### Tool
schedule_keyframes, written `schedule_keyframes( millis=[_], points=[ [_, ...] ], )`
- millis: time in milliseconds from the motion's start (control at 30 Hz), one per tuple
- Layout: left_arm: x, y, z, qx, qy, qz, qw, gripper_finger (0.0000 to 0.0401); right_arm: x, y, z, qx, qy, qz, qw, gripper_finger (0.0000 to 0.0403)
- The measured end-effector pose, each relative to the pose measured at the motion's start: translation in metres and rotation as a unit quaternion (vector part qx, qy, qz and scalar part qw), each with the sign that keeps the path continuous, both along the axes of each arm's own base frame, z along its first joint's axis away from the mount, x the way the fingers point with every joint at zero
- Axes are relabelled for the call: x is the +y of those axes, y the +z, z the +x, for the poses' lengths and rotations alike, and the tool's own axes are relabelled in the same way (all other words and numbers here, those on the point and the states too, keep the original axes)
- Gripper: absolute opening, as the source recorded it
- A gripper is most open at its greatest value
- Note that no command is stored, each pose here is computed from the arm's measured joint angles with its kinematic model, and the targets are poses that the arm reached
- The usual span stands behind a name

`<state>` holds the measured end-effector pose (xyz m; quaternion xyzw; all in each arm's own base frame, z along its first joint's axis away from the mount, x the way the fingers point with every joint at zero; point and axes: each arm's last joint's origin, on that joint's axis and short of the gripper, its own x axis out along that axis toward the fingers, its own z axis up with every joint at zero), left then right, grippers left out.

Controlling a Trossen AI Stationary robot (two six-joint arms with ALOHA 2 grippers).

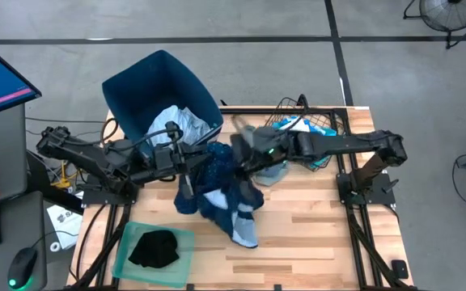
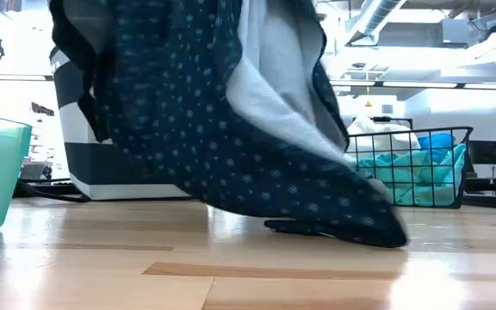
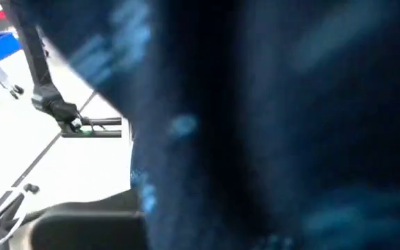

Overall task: Pick & Place Cloths
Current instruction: Put the dark blue cloth into the blue laundry organizer

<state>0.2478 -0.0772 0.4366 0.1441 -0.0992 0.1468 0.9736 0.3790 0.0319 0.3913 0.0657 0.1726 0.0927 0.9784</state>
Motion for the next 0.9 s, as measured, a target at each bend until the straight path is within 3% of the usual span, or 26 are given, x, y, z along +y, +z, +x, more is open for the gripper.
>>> schedule_keyframes(
  millis=[233, 433, 567, 700, 767, 900],
  points=[
    [-0.012, 0.004, -0.008, -0.011, -0.017, -0.016, 1.000, 0.0026, -0.063, 0.075, -0.054, -0.108, -0.083, -0.015, 0.991, 0.0004],
    [-0.010, 0.004, -0.010, -0.006, 0.032, -0.032, 0.999, 0.0042, -0.103, 0.148, -0.086, -0.225, -0.110, -0.036, 0.967, 0.0002],
    [-0.006, 0.004, -0.012, -0.002, 0.081, -0.046, 0.996, 0.0053, -0.122, 0.183, -0.092, -0.277, -0.107, -0.051, 0.954, 0.0002],
    [-0.003, 0.003, -0.013, 0.008, 0.139, -0.057, 0.989, 0.0064, -0.136, 0.193, -0.077, -0.329, -0.078, -0.041, 0.940, 0.0001],
    [-0.002, 0.002, -0.014, 0.015, 0.166, -0.058, 0.984, 0.0069, -0.146, 0.189, -0.071, -0.348, -0.065, -0.018, 0.935, 0.0001],
    [0.001, 0.000, -0.016, 0.024, 0.222, -0.071, 0.972, 0.0079, -0.161, 0.177, -0.046, -0.369, -0.035, -0.026, 0.928, 0.0001]
  ],
)
